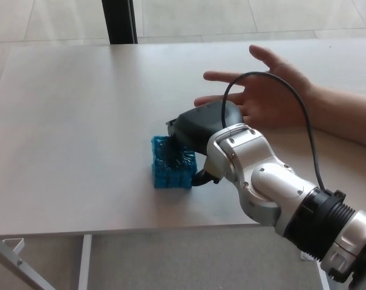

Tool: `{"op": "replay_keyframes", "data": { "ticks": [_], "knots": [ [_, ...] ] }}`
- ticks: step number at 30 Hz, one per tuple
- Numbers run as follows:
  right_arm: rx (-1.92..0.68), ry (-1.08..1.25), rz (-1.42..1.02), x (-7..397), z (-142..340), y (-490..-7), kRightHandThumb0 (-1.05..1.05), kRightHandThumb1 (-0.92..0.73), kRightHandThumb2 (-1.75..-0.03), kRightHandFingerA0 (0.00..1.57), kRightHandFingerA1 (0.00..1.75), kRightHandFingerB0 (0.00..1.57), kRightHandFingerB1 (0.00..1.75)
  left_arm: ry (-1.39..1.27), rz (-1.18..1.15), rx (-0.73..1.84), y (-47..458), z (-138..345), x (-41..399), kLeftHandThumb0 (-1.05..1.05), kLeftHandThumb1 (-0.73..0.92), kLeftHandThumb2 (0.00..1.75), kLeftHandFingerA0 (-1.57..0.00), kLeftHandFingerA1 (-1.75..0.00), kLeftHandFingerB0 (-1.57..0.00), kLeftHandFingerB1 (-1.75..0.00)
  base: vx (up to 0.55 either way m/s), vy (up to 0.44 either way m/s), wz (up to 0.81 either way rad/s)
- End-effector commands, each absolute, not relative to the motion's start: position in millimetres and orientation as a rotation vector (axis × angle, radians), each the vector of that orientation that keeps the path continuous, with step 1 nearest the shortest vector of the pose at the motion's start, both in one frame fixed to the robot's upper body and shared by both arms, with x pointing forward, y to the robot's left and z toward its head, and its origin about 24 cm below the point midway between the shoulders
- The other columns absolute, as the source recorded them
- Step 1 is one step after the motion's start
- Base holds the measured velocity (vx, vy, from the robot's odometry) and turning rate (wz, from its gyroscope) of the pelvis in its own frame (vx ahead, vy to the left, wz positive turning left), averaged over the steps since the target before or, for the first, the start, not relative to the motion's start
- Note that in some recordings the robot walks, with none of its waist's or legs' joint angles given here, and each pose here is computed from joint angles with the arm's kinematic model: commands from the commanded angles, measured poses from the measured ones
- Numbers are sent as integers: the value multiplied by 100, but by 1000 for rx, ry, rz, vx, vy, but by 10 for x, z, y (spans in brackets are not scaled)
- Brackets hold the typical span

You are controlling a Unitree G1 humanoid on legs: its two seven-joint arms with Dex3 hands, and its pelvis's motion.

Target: The robot uses its right hand to pick up a cube kept in the middle of the desk infront of it and hands it to a person

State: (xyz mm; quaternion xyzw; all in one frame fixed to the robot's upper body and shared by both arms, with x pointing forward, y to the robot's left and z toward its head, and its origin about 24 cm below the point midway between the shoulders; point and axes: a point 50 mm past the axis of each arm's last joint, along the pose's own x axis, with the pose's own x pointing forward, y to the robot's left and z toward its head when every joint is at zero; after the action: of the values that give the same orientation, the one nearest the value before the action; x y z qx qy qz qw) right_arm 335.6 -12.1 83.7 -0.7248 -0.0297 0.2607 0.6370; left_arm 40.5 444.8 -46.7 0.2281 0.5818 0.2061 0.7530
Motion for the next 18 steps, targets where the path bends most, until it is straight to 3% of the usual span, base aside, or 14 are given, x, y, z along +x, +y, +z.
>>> {"op": "replay_keyframes", "data": {
  "ticks": [1,2,3,4,5,6,10,11,13,14,15,16,17,18],
  "knots": [
    [-1418,-214,283,3223,619,-280,-37,-69,-66,94,175,81,78,1242,502,450,4495,-419,389,-75,84,65,-41,-47,-37,-39,0,0,0],
    [-1421,-212,277,3224,609,-279,-41,-69,-62,95,174,83,69,1242,499,452,4496,-417,387,-83,72,77,-38,-51,-33,-43,0,0,0],
    [-1423,-211,276,3221,603,-278,-44,-50,-96,124,139,79,86,1241,499,452,4498,-415,388,-80,75,74,-38,-49,-31,-41,0,0,0],
    [-1423,-205,280,3214,587,-273,-45,-64,-70,102,171,88,94,1235,497,451,4498,-412,389,-77,87,66,-36,-45,-31,-38,0,0,0],
    [-1418,-198,286,3208,571,-268,-45,-64,-70,102,171,88,94,1227,493,450,4497,-411,389,-77,87,66,-36,-45,-31,-38,0,0,0],
    [-1412,-201,286,3201,566,-265,-44,-51,-97,122,138,79,86,1228,495,458,4497,-411,389,-78,87,66,-36,-46,-32,-38,0,0,0],
    [-1397,-197,278,3194,543,-268,-44,-48,-93,124,140,81,82,1227,496,459,4494,-415,402,-81,89,67,-37,-47,-36,-37,0,0,0],
    [-1399,-196,274,3194,539,-269,-41,-70,-63,96,175,81,74,1224,494,458,4494,-412,406,-82,90,67,-36,-48,-36,-37,0,0,0],
    [-1391,-192,257,3189,528,-276,-40,-68,-67,98,175,79,82,1225,499,455,4497,-410,410,-81,91,68,-36,-46,-36,-36,0,0,0],
    [-1385,-181,242,3183,511,-288,-42,-53,-102,121,135,79,103,1224,495,458,4497,-408,415,-81,92,68,-36,-47,-36,-36,0,0,0],
    [-1382,-150,235,3179,489,-308,-28,-59,-90,120,168,78,126,1222,491,454,4494,-411,414,-81,92,69,-38,-47,-37,-37,0,0,0],
    [-1380,-139,233,3178,481,-314,-28,-59,-90,120,168,78,126,1221,491,452,4492,-413,413,-81,92,69,-38,-47,-37,-37,0,0,0],
    [-1363,-136,220,3170,468,-321,-29,-60,-85,95,175,78,134,1222,491,450,4493,-412,402,-81,92,68,-35,-46,-37,-36,0,0,0],
    [-1350,-129,205,3160,450,-331,-31,-64,-80,96,175,80,119,1223,493,451,4495,-411,391,-85,92,69,-37,-49,-37,-37,0,0,0]
  ]
}}
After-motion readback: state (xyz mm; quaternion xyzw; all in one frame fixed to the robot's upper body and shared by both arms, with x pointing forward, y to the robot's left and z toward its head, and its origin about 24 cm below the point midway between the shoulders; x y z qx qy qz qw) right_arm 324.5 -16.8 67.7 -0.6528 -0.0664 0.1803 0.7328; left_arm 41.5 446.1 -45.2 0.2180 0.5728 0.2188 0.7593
